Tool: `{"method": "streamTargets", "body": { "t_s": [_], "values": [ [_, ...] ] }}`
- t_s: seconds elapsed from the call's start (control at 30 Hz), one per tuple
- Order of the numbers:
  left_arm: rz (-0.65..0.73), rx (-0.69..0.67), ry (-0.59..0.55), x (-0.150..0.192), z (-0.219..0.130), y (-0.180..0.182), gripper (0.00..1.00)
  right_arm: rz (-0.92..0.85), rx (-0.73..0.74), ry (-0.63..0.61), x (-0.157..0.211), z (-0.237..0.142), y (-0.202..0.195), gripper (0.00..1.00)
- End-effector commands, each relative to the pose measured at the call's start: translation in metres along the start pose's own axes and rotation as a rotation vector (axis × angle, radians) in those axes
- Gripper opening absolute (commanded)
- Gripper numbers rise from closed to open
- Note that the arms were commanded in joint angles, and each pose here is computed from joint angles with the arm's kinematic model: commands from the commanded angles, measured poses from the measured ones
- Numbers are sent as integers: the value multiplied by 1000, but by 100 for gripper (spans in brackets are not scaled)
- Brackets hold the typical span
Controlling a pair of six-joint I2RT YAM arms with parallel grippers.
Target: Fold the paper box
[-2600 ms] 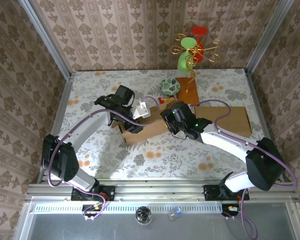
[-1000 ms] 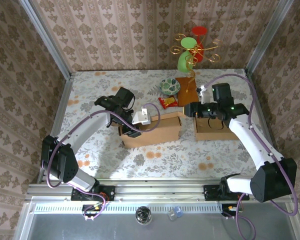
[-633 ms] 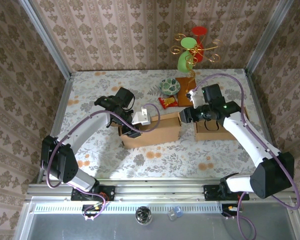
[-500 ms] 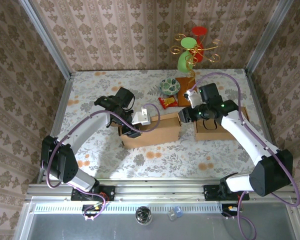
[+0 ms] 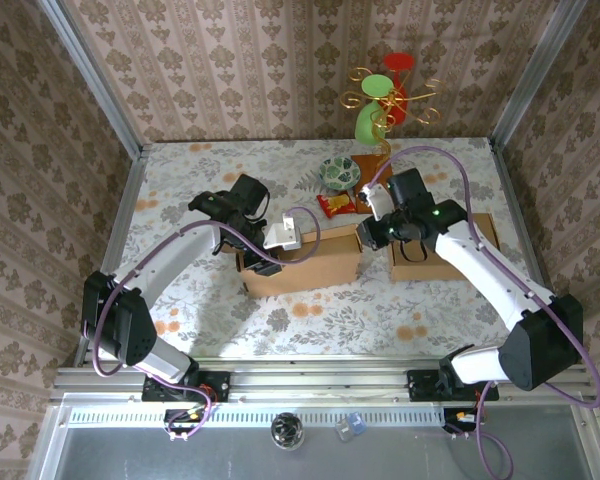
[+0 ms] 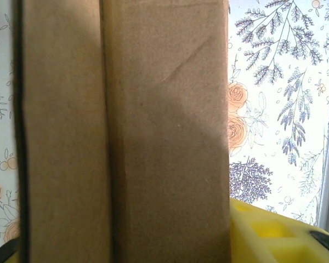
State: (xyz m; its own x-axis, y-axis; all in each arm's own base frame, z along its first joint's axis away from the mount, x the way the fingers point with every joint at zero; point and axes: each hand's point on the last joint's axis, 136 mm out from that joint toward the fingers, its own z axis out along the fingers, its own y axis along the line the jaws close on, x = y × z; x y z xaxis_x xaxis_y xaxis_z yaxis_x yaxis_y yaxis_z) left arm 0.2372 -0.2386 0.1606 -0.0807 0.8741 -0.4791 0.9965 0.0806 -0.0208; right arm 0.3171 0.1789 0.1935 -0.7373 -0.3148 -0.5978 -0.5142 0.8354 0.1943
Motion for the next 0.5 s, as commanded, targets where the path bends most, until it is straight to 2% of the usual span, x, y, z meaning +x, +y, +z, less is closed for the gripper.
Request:
{"method": "streamTargets", "body": {
  "t_s": [0.0, 0.17, 0.43, 0.47],
  "values": [
    [20, 11, -31, -9, -9, -3, 46, -21, 72, 18, -1, -3, -6, 14],
    [5, 1, -33, -10, -8, -1, 46, -8, 135, 10, -7, -6, -8, 0],
    [-34, -25, -36, -12, -6, 6, 46, 136, 140, 13, -10, -12, 0, 0],
    [-36, -29, -37, -12, -6, 6, 46, 164, 136, 43, -6, -3, 0, 0]
  ]
}}
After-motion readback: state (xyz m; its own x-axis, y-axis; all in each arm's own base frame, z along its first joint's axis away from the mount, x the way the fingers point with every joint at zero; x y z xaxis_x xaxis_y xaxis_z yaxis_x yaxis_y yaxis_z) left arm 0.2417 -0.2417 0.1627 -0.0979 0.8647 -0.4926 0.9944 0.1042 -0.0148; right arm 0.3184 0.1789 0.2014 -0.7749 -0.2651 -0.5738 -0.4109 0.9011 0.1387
